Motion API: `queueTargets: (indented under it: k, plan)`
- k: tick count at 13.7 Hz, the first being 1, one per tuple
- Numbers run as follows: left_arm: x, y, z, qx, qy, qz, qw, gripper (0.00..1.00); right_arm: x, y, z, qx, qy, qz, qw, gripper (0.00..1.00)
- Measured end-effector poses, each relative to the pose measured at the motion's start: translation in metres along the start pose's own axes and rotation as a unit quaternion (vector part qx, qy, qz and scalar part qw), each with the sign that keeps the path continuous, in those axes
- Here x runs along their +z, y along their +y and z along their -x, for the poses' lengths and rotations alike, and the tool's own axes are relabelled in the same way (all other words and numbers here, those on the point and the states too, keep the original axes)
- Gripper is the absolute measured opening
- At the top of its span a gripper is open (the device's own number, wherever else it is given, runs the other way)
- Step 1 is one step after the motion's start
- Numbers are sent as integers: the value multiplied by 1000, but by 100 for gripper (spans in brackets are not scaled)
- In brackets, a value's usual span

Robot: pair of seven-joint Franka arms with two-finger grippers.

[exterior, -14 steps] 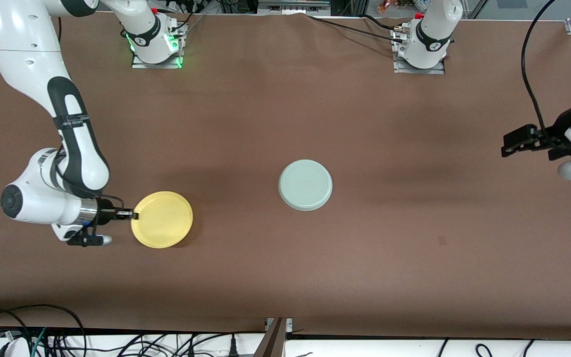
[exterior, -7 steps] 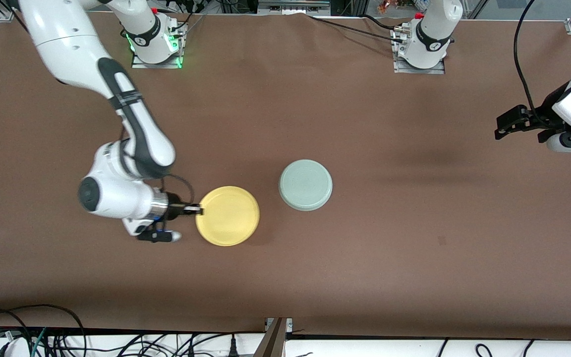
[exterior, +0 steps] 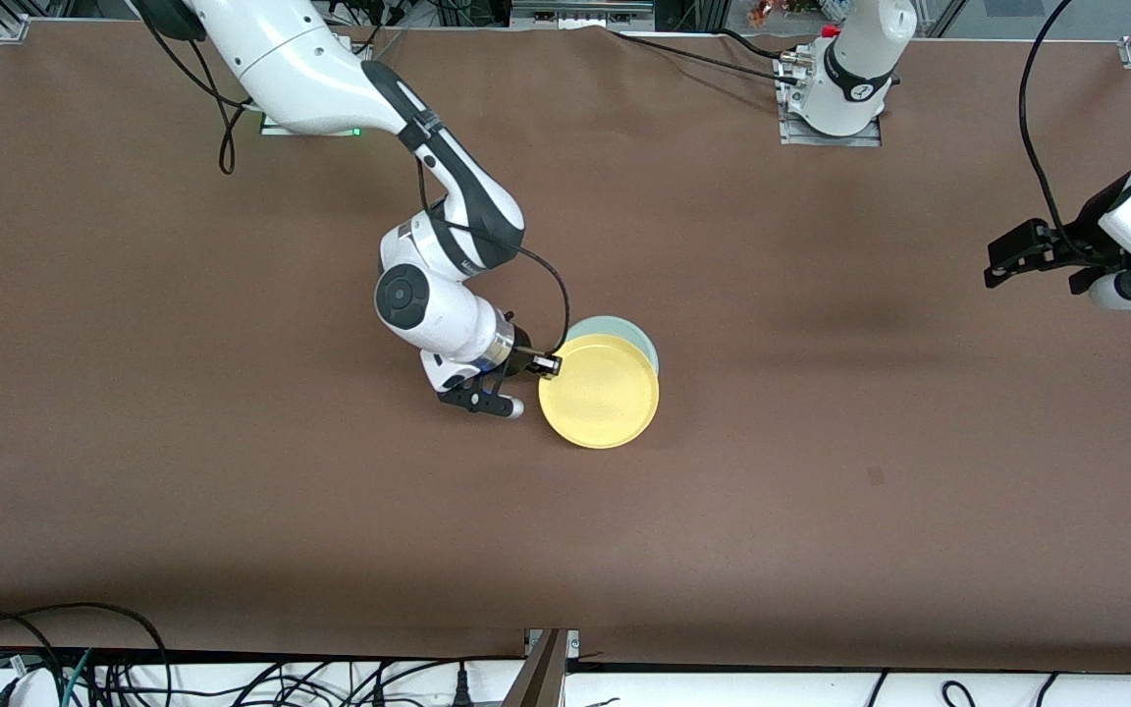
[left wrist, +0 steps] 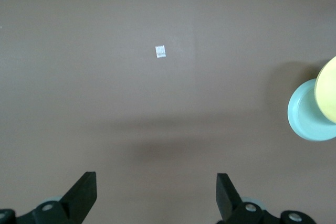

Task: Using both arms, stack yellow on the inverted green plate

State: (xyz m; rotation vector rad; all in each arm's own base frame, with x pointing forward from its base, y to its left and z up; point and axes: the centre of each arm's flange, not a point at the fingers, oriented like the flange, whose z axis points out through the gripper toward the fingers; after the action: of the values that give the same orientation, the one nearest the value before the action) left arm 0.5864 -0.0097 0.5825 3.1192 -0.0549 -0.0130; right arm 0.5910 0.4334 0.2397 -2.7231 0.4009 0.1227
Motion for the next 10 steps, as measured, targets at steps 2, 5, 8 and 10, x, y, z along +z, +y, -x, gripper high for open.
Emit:
queueTargets:
  k: [2, 5, 8, 10]
  plan:
    - [6, 0, -9, 0, -2, -1, 1000, 100, 15, 1, 7, 8, -8, 8, 1000, 3]
    - [11, 0, -16, 0, -5, -1, 1000, 100, 35, 5, 18, 9, -20, 20, 1000, 3]
    - [7, 0, -17, 0, -1, -1, 1000, 100, 42, 4, 28, 4, -26, 26, 999, 3]
    - [20, 2, -22, -2, -11, 7, 1000, 100, 45, 5, 32, 2, -29, 29, 999, 3]
